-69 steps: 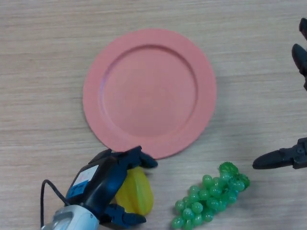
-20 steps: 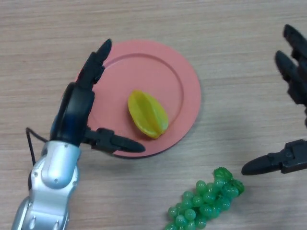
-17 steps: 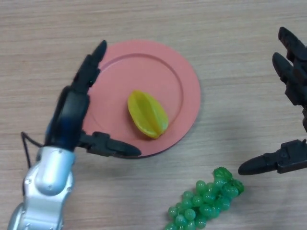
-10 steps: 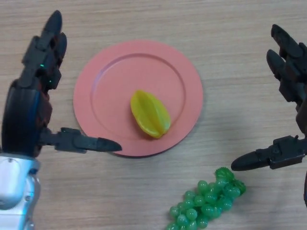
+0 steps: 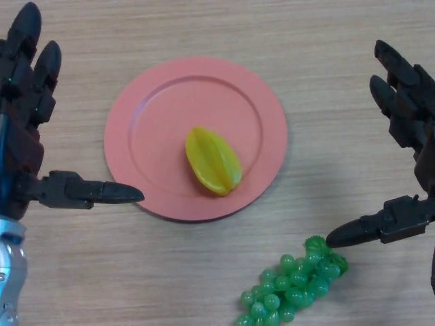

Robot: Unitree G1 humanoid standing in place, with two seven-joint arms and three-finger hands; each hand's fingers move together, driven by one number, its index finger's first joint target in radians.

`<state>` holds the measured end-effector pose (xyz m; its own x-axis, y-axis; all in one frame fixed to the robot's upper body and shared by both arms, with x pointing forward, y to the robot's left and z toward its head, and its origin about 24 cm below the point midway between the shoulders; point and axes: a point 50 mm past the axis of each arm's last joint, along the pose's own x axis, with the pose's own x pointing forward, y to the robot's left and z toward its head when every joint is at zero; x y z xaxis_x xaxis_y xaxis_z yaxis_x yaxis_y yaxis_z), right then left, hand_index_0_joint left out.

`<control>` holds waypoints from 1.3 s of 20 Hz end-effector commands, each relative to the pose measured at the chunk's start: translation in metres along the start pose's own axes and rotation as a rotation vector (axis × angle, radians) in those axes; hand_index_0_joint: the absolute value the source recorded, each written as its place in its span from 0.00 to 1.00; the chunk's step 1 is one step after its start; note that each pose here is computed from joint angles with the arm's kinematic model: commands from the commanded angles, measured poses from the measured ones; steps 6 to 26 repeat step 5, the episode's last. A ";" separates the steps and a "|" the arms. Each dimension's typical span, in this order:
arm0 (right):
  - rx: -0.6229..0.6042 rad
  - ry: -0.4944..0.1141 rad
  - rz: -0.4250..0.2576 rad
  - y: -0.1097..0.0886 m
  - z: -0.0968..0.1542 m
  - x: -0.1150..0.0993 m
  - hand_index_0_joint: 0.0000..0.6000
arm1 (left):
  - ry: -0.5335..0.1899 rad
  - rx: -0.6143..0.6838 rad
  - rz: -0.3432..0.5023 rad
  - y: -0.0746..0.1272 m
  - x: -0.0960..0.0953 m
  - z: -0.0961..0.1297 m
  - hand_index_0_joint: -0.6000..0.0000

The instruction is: Pick up the yellow starfruit and place it on the plate

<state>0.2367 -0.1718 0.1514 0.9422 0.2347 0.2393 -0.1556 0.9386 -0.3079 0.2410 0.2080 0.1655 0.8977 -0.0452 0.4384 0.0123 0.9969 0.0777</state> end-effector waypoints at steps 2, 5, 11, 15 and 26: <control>-0.025 -0.177 -0.029 -0.007 0.024 0.002 0.00 | -0.212 0.140 -0.004 0.010 0.001 0.033 1.00; -0.038 -0.176 -0.003 -0.008 0.026 0.006 0.00 | -0.205 0.202 -0.016 0.009 0.004 0.028 1.00; -0.038 -0.176 -0.003 -0.008 0.026 0.006 0.00 | -0.205 0.202 -0.016 0.009 0.004 0.028 1.00; -0.038 -0.176 -0.003 -0.008 0.026 0.006 0.00 | -0.205 0.202 -0.016 0.009 0.004 0.028 1.00; -0.038 -0.176 -0.003 -0.008 0.026 0.006 0.00 | -0.205 0.202 -0.016 0.009 0.004 0.028 1.00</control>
